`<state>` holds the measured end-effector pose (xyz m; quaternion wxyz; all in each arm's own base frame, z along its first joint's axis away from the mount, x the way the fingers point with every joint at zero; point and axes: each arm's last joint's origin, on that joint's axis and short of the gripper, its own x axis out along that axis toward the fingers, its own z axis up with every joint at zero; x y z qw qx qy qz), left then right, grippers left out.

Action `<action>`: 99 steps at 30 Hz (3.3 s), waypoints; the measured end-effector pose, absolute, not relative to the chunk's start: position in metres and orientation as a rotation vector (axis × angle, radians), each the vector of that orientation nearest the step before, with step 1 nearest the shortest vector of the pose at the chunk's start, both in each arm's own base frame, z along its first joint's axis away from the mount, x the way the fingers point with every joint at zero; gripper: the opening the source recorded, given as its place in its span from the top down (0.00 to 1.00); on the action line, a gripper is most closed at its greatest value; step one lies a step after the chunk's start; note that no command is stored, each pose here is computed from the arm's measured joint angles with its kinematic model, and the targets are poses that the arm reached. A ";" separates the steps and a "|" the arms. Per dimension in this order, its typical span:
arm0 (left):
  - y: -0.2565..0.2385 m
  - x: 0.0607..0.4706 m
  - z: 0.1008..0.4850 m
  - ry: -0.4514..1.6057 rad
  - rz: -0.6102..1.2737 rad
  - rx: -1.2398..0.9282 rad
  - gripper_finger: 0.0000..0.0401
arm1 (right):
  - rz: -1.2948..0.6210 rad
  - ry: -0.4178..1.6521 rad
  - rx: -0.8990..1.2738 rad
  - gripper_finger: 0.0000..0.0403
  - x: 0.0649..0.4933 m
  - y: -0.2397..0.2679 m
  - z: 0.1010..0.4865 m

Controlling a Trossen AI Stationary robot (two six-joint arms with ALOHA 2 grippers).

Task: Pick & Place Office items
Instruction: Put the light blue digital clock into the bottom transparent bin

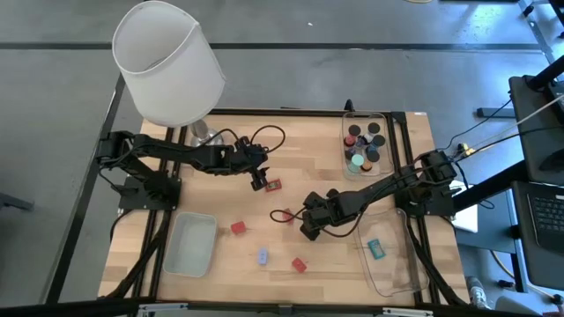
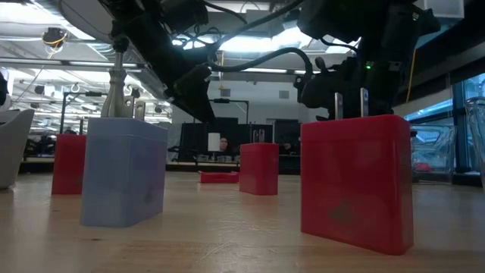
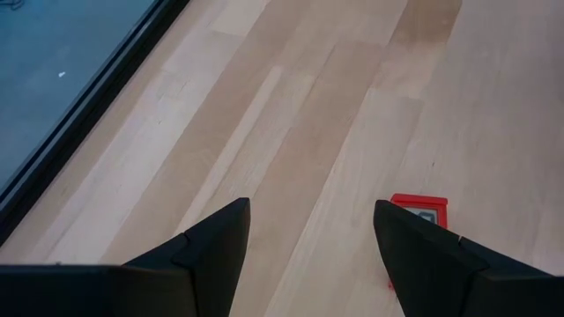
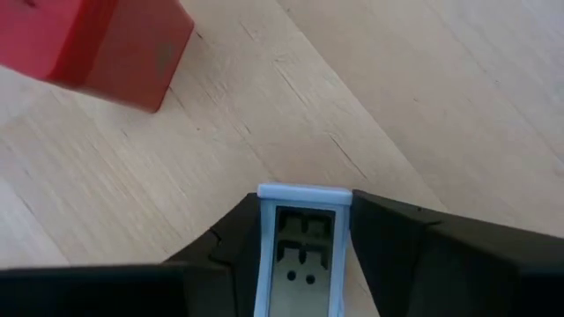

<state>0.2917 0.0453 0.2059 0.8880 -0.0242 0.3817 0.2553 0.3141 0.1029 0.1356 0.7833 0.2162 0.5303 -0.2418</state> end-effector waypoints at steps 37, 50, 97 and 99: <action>0.045 0.292 0.206 0.790 0.531 -0.051 0.40 | -0.467 0.915 0.777 0.62 0.188 0.129 0.281; 0.046 0.293 0.207 0.770 0.530 -0.054 0.40 | -0.776 1.080 0.834 0.62 0.145 0.172 0.249; 0.046 0.293 0.207 0.770 0.530 -0.054 0.40 | -1.150 1.131 0.790 0.56 0.140 0.200 0.170; 0.046 0.293 0.207 0.770 0.530 -0.054 0.40 | -1.146 1.132 0.786 0.56 0.140 0.200 0.170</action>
